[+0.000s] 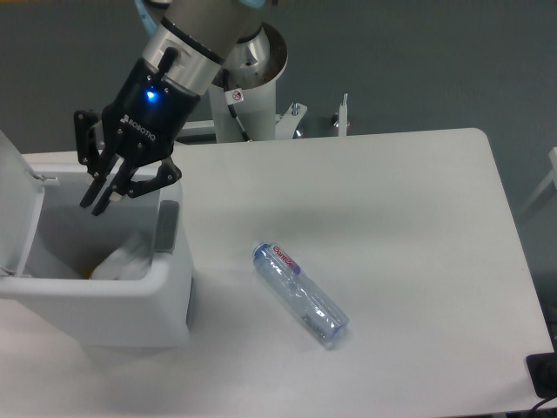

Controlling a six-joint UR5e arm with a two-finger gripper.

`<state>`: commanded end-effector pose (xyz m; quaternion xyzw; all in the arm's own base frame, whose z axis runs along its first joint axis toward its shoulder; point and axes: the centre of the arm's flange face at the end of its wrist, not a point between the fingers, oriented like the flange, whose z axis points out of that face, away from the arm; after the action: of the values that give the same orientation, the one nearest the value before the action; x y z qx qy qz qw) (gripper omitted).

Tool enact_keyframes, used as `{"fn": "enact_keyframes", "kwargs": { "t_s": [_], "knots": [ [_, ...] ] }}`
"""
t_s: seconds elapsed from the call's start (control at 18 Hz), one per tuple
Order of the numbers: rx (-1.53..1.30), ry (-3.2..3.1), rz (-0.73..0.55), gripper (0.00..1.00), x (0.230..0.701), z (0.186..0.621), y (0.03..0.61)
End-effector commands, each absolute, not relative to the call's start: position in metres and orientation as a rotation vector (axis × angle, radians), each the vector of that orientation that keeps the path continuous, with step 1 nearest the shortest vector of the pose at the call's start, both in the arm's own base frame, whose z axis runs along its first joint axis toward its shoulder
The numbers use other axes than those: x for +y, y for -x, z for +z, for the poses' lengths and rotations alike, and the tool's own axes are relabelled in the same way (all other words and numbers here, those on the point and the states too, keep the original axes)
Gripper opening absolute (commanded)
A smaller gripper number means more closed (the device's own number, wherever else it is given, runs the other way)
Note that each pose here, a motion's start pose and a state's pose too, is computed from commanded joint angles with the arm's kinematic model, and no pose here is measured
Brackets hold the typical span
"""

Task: Place the trash in the trash can
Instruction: 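Move the open gripper back over the clear water bottle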

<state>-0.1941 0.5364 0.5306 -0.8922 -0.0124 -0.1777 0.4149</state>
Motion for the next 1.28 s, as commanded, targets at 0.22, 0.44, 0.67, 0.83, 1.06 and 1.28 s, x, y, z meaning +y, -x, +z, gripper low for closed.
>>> {"fn": "enact_keyframes", "kwargs": {
  "t_s": [0.22,0.44,0.67,0.83,1.06,1.28],
  "knots": [
    [-0.054,2.268,-0.431,1.0,0.546,0.518,0.211],
    [-0.134,2.351,-0.319,1.0,0.549,0.499,0.243],
    [-0.285,2.356,-0.285,1.0,0.524,0.483,0.305],
    [-0.297,2.345,-0.262,1.0,0.518,0.487,0.32],
    [-0.353,2.41,-0.223,1.0,0.543,0.455,0.362],
    [-0.544,2.505,-0.204,1.0,0.521,0.378,0.436]
  ]
}}
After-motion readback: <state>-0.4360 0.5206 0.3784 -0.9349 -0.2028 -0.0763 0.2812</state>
